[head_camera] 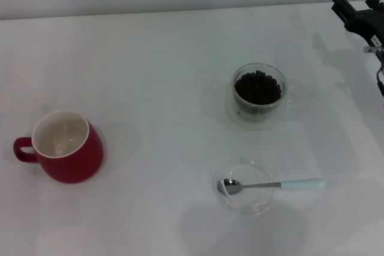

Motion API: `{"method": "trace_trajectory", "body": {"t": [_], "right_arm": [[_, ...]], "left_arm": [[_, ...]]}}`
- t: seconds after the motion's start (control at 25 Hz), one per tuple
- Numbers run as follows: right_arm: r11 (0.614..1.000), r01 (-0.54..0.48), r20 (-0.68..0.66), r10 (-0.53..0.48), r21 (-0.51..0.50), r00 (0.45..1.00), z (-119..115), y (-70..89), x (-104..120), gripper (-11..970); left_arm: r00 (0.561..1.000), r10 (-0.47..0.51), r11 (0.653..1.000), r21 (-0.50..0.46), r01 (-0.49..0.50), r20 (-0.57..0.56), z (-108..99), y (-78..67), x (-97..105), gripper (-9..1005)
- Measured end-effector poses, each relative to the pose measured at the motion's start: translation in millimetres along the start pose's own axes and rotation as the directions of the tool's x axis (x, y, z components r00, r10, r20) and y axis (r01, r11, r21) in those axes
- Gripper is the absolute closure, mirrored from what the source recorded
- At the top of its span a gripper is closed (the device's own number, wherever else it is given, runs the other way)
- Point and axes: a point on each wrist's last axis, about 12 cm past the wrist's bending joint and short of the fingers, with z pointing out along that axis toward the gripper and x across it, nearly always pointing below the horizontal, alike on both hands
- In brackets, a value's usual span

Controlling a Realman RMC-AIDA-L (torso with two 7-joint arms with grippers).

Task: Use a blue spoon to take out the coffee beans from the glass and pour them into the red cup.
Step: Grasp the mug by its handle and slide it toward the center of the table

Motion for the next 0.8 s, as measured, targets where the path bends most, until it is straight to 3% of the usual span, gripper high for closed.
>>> {"method": "trace_trajectory", "body": {"t": [0.2, 0.52, 0.8], "right_arm": [[1.000, 0.003, 0.001, -0.003, 0.004, 1.000, -0.2, -0.7, -0.1, 85], [1.000, 0.013, 0.017, -0.013, 0.011, 1.000, 3.4, -4.9, -6.3, 86], [0.999, 0.036, 0.033, -0.035, -0.015, 0.999, 14.6, 3.3, -12.9, 86]], "left_arm": [[1.000, -0.005, 1.000, -0.017, 0.005, 0.016, -17.4, 3.6, -0.3, 105], [0.999, 0.018, 0.999, 0.026, -0.019, 0.044, -79.9, 11.1, -5.1, 104], [0.995, 0.099, 0.983, 0.156, -0.094, -0.027, -121.1, 16.4, -4.6, 105]]}}
